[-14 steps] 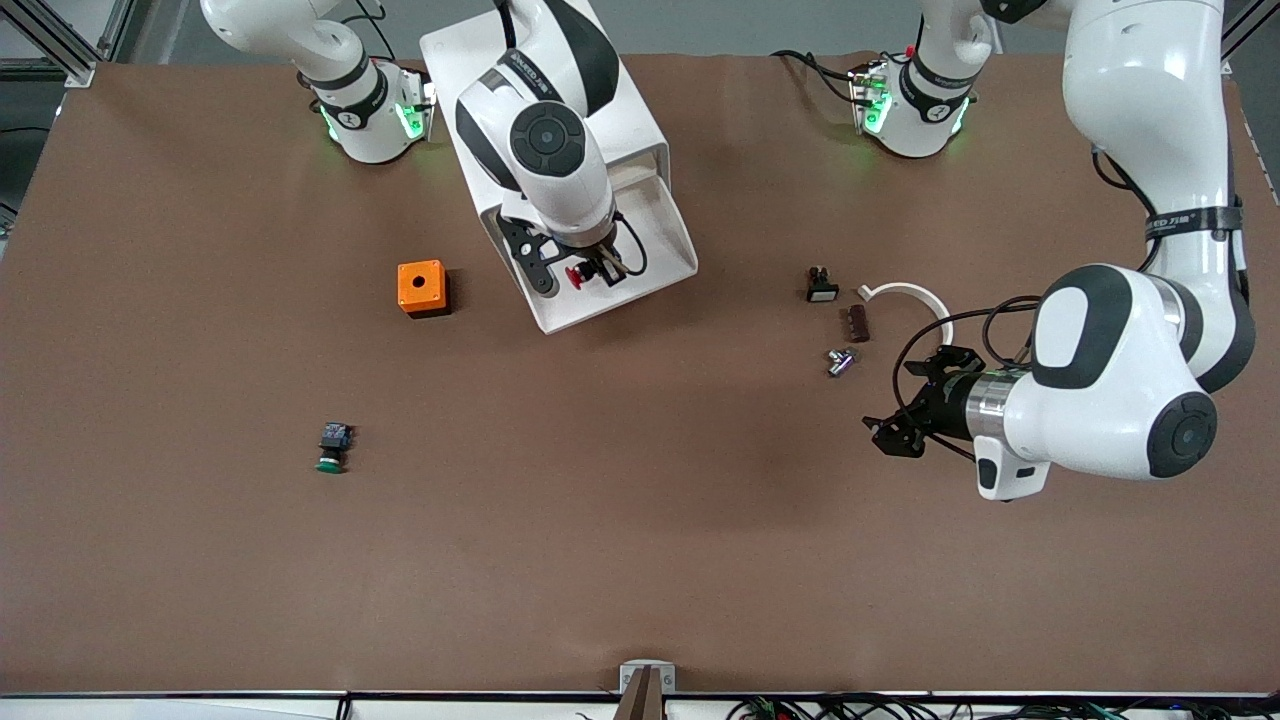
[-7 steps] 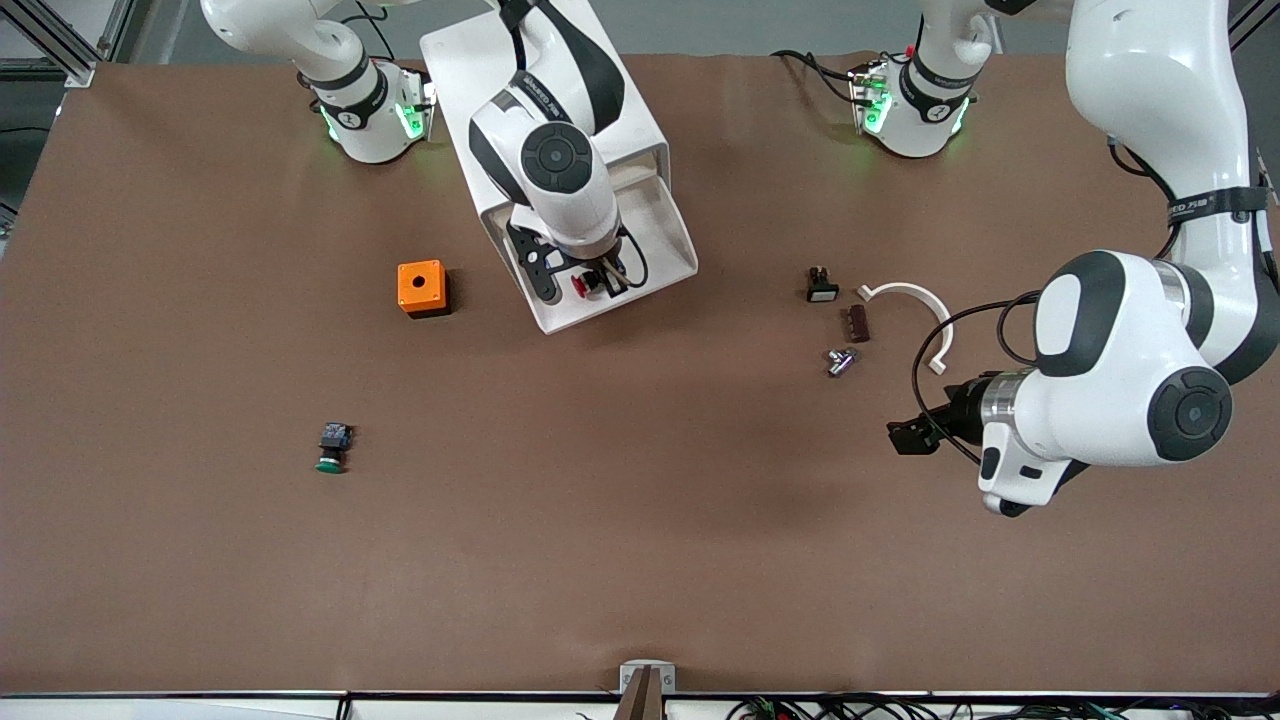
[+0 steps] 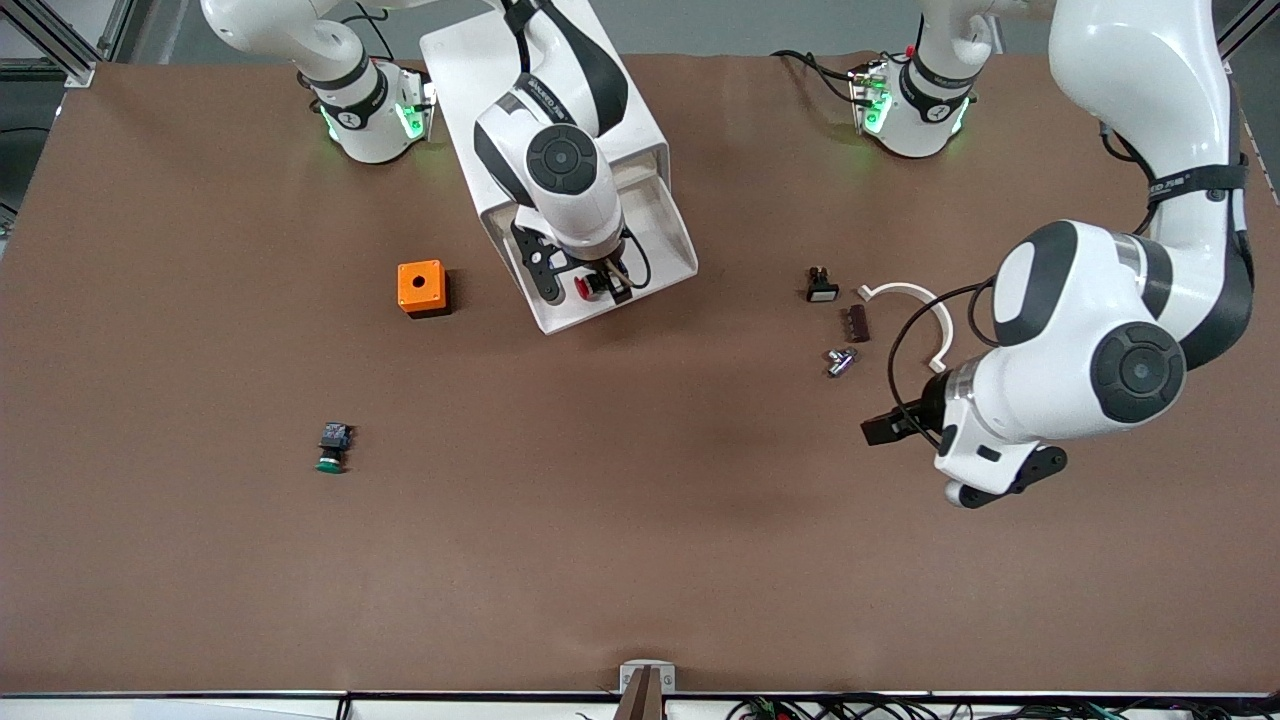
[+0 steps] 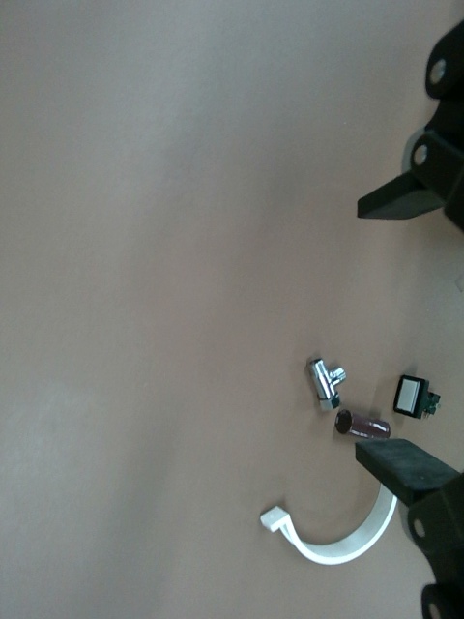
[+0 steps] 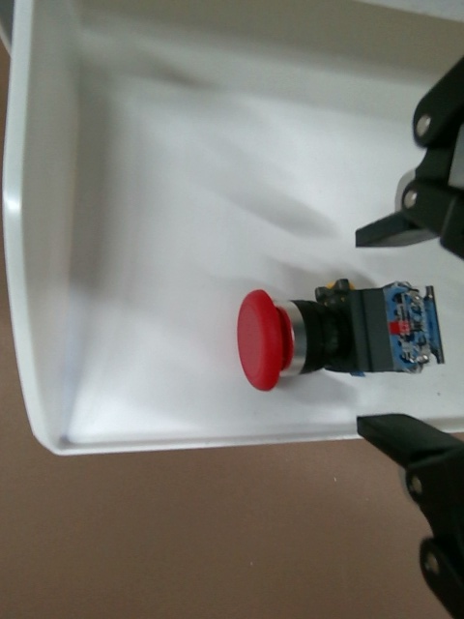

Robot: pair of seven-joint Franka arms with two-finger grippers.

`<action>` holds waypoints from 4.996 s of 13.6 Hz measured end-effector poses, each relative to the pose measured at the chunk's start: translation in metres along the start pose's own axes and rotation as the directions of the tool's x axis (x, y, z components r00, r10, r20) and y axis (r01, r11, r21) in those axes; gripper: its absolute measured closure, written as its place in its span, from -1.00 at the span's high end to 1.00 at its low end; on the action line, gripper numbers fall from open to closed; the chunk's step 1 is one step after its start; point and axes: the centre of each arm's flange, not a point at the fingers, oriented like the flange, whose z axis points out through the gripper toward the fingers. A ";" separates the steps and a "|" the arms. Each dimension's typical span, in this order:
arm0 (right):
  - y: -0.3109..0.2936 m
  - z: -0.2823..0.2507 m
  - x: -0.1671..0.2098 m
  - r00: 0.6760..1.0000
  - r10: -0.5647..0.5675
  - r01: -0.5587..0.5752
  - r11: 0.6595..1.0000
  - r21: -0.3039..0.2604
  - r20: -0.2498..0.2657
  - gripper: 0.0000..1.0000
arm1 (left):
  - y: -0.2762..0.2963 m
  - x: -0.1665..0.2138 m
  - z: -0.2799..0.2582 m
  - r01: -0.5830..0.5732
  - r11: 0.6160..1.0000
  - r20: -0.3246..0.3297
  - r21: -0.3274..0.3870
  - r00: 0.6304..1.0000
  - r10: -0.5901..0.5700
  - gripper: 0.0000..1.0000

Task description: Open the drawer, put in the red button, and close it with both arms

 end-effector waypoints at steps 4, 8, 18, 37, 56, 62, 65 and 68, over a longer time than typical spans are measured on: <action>-0.007 -0.087 0.030 0.999 0.041 -0.042 0.996 -0.083 -0.008 1.00 | 0.025 -0.013 0.021 -0.045 0.998 -0.014 -0.037 0.999 0.044 1.00; 0.003 -0.191 0.084 1.000 0.010 -0.008 0.993 -0.116 0.012 1.00 | 0.069 -0.050 0.056 -0.123 0.992 -0.013 -0.037 0.992 0.122 1.00; 0.089 -0.316 0.283 0.835 -0.547 0.548 0.837 0.009 0.057 1.00 | 0.185 -0.192 0.148 -0.101 0.995 -0.040 0.020 0.994 0.102 1.00; 0.124 -0.300 0.444 0.532 -0.840 0.840 0.539 -0.055 -0.112 1.00 | 0.245 -0.356 0.239 -0.140 0.975 -0.014 0.172 0.989 0.145 1.00; 0.132 -0.306 0.460 0.457 -0.881 0.882 0.467 -0.065 -0.122 1.00 | 0.227 -0.275 0.200 0.010 0.994 -0.046 0.113 0.999 -0.005 1.00; 0.133 -0.316 0.460 0.456 -0.879 0.881 0.468 -0.065 -0.143 1.00 | 0.143 -0.138 0.074 0.115 0.993 -0.113 0.001 0.987 -0.114 1.00; 0.133 -0.316 0.459 0.455 -0.879 0.882 0.468 -0.065 -0.143 1.00 | 0.082 -0.094 0.005 0.109 0.994 -0.178 -0.001 0.978 -0.107 1.00; 0.132 -0.316 0.458 0.452 -0.880 0.883 0.465 -0.065 -0.143 1.00 | 0.025 -0.072 -0.059 0.050 0.999 -0.235 0.020 0.971 -0.044 1.00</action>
